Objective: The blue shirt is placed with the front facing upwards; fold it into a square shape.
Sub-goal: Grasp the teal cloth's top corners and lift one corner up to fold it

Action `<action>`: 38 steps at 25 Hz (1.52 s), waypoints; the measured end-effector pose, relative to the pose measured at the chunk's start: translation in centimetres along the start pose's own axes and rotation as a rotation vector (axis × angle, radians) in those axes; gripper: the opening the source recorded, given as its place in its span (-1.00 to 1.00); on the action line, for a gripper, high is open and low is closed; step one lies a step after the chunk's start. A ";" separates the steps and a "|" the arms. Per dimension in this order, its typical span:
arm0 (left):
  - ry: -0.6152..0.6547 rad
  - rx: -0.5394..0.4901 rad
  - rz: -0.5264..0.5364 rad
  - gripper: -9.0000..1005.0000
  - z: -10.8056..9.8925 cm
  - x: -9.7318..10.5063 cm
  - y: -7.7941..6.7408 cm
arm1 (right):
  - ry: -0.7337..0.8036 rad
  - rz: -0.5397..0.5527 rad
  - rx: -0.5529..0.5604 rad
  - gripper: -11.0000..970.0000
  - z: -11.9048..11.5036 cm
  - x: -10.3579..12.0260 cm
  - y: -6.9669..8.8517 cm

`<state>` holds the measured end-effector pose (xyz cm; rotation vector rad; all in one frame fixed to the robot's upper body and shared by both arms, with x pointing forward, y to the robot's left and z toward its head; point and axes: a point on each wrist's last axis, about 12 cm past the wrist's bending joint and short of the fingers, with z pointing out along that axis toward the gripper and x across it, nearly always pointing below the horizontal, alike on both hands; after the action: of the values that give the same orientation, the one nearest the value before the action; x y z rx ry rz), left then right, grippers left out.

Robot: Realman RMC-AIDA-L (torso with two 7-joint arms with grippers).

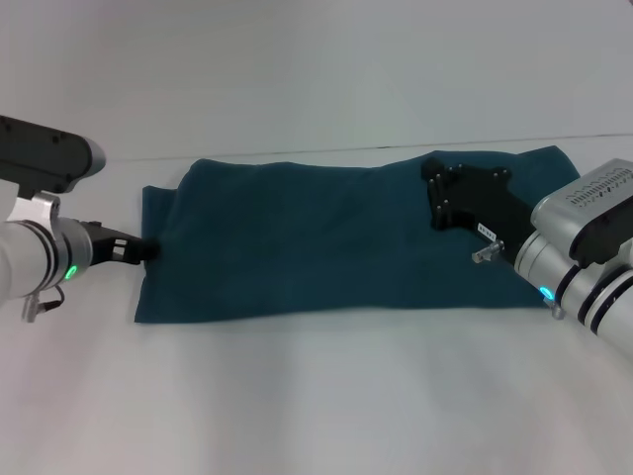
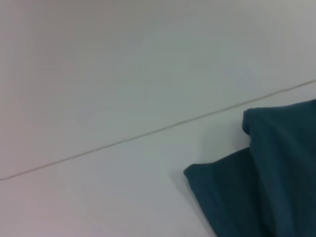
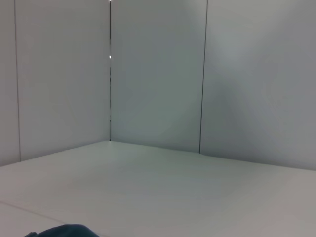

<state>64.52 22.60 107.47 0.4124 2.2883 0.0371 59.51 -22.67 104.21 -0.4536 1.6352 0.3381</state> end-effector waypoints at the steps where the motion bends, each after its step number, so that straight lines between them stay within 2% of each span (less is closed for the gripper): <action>1: -0.005 -0.003 -0.002 0.59 -0.1 0.0 0.1 | 0.000 0.000 0.000 -0.94 0.0 0.0 0.0; 5: -0.054 -0.011 -0.026 0.59 -0.9 -0.7 0.4 | 0.000 0.000 0.001 -0.94 0.0 0.0 0.0; 11: -0.028 0.109 -0.201 0.59 -1.8 -2.2 0.1 | 0.004 0.003 0.005 -0.94 -0.3 0.2 -0.1; 18: 0.030 0.158 -0.352 0.61 -1.9 -2.1 1.5 | 0.001 0.005 0.005 -0.93 -0.4 0.3 -0.1; 25: 0.060 0.134 -0.401 0.61 -1.0 -0.5 2.2 | -0.010 0.006 0.000 -0.93 -0.4 0.1 0.0; 38: 0.087 0.167 -0.460 0.61 -0.6 -0.2 1.9 | -0.016 0.005 -0.002 -0.93 -0.4 0.1 -0.1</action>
<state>64.68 24.37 108.32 -0.0414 2.4278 -0.3752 59.16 -22.92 104.19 -0.4469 1.6214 0.3465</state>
